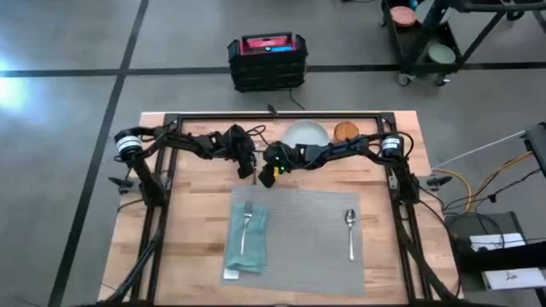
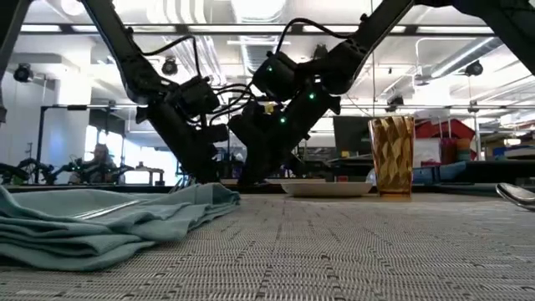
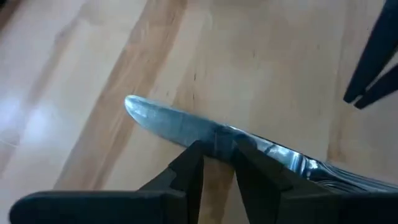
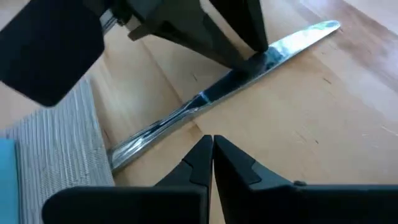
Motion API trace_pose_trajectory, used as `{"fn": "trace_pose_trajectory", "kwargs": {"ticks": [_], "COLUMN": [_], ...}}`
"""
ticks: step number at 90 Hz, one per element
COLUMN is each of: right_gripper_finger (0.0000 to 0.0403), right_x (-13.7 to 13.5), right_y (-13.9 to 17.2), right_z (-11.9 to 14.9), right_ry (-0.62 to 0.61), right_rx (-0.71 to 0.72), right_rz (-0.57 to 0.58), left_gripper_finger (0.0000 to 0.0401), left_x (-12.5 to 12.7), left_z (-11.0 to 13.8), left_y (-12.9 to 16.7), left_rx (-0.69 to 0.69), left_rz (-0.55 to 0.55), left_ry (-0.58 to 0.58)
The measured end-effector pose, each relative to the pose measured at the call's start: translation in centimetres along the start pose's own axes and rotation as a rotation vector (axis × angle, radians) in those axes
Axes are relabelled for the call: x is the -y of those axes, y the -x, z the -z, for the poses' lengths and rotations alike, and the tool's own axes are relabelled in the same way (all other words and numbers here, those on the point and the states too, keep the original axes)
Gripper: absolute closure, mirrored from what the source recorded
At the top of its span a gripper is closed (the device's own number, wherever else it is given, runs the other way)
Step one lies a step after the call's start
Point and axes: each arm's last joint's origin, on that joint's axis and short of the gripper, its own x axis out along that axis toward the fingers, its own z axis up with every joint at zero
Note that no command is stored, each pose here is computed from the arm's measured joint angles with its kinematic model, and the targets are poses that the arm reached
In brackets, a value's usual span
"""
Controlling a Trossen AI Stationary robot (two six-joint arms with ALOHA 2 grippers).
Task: Set table place
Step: Put the silver knife on the gray placemat, to the left of the silver spoon
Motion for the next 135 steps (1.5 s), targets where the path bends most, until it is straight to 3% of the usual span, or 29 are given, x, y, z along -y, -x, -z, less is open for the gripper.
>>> {"fn": "trace_pose_trajectory", "kwargs": {"ticks": [18,36,46,59,86,135], "right_gripper_finger": [0.0403,0.0393,0.036,0.0309,0.0255,0.0292], "right_x": [0.1,-0.3,-0.3,0.2,0.4,0.2], "right_y": [0.0,0.0,0.0,0.0,-1.6,-2.4], "right_z": [0.8,1.0,0.7,0.7,1.2,1.4], "right_ry": [-0.017,-0.07,-0.201,-0.447,-0.589,-0.653], "right_rx": [-0.07,-0.078,-0.041,0.044,0.084,0.106], "right_rz": [0.027,0.025,0.037,0.152,0.106,0.072], "left_gripper_finger": [0.0326,0.0326,0.0326,0.0326,0.0326,0.0326], "left_x": [1.5,2.9,2.9,2.9,2.9,2.9], "left_z": [0.0,0.1,0.1,0.1,0.1,0.0], "left_y": [0.0,-0.1,-0.1,-0.1,-0.1,-0.2], "left_rx": [0.003,0.012,0.013,0.015,0.024,0.039], "left_rz": [0.104,0.132,0.126,0.125,0.125,0.127], "left_ry": [0.02,-0.009,-0.009,-0.01,-0.035,-0.057]}}
